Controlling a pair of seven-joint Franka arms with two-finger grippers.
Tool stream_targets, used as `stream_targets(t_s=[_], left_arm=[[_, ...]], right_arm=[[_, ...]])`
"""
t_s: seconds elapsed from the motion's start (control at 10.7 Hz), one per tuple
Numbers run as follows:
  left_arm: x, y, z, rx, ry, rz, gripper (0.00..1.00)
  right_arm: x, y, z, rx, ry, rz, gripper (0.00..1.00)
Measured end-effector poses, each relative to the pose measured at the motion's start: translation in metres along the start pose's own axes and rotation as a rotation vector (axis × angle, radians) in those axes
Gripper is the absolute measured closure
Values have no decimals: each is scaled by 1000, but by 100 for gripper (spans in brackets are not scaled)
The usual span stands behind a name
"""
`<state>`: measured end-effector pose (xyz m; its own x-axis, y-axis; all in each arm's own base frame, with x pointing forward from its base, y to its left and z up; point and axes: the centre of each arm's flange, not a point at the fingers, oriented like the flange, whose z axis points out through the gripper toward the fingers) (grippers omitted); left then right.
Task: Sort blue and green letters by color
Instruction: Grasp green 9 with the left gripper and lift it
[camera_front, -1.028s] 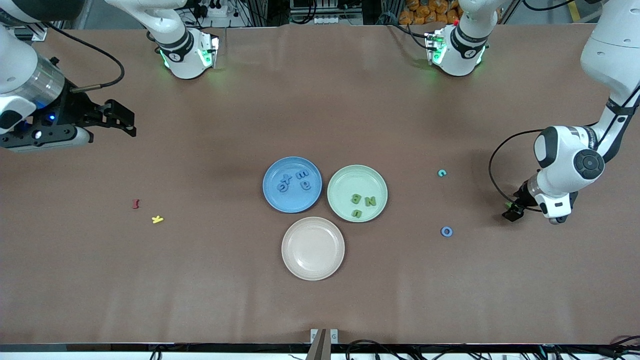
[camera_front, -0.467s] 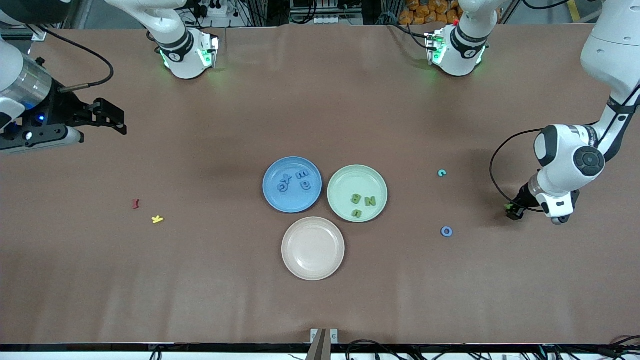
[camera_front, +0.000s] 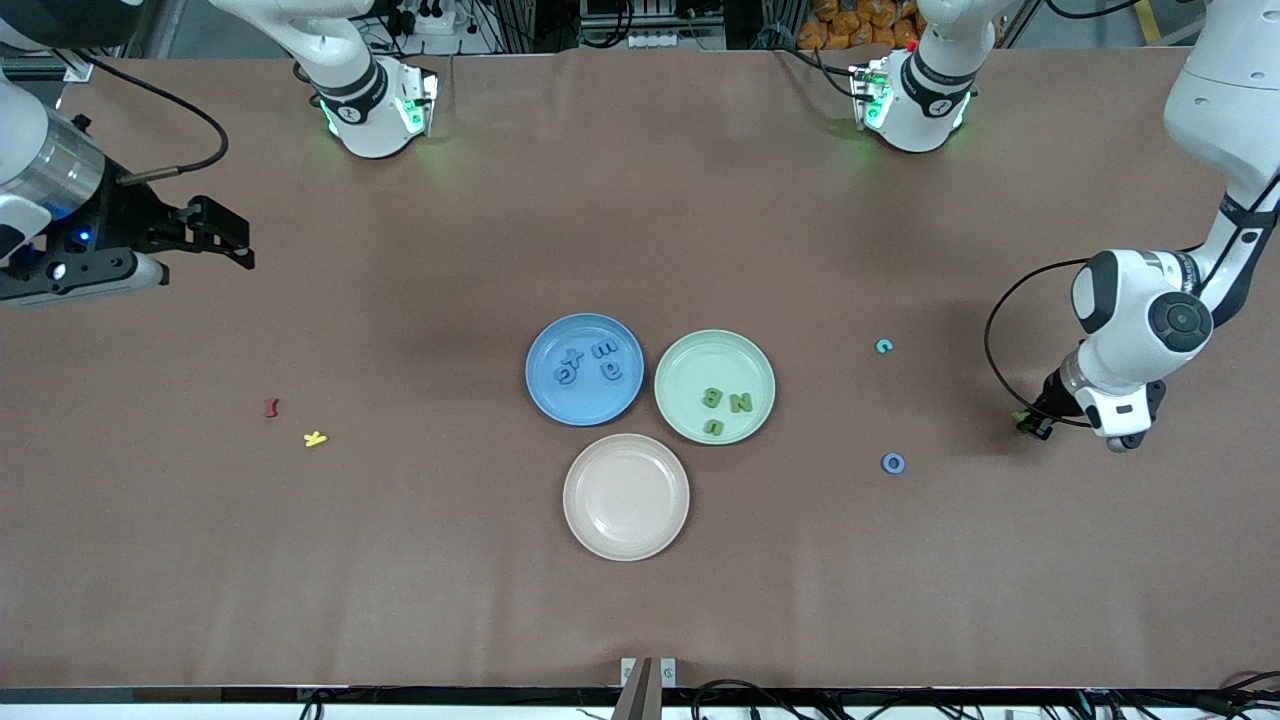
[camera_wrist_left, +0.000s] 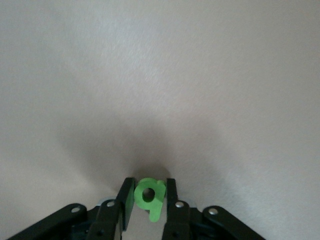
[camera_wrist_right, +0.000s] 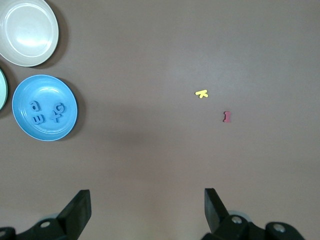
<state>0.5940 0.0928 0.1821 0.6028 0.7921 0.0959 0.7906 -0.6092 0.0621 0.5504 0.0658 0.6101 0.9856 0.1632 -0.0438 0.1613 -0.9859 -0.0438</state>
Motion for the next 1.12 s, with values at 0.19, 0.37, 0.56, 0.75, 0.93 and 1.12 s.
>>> stream_targets(t_s=[0.19,0.37,0.56,0.75,0.93,1.12], left_arm=[[6,13,-14,7,16,13,71],[-7,39,-30,26,19,47,71],[-29,64,-43,26,13,53,71],[-52,93,-71,19,-25,35,71],[-101,137,-101,0,-60,4,71],[-173,181,-113,-15,-66,-39,71]], right_arm=[[0,-1,0,0,-2,-1,0],[0,-1,0,0,-2,-2,0],[0,-2,0,1,-3,-3,0],[0,-2,0,1,-3,-4,0],[0,-2,1,1,-4,-4,0],[0,-3,1,1,-6,-5,0]])
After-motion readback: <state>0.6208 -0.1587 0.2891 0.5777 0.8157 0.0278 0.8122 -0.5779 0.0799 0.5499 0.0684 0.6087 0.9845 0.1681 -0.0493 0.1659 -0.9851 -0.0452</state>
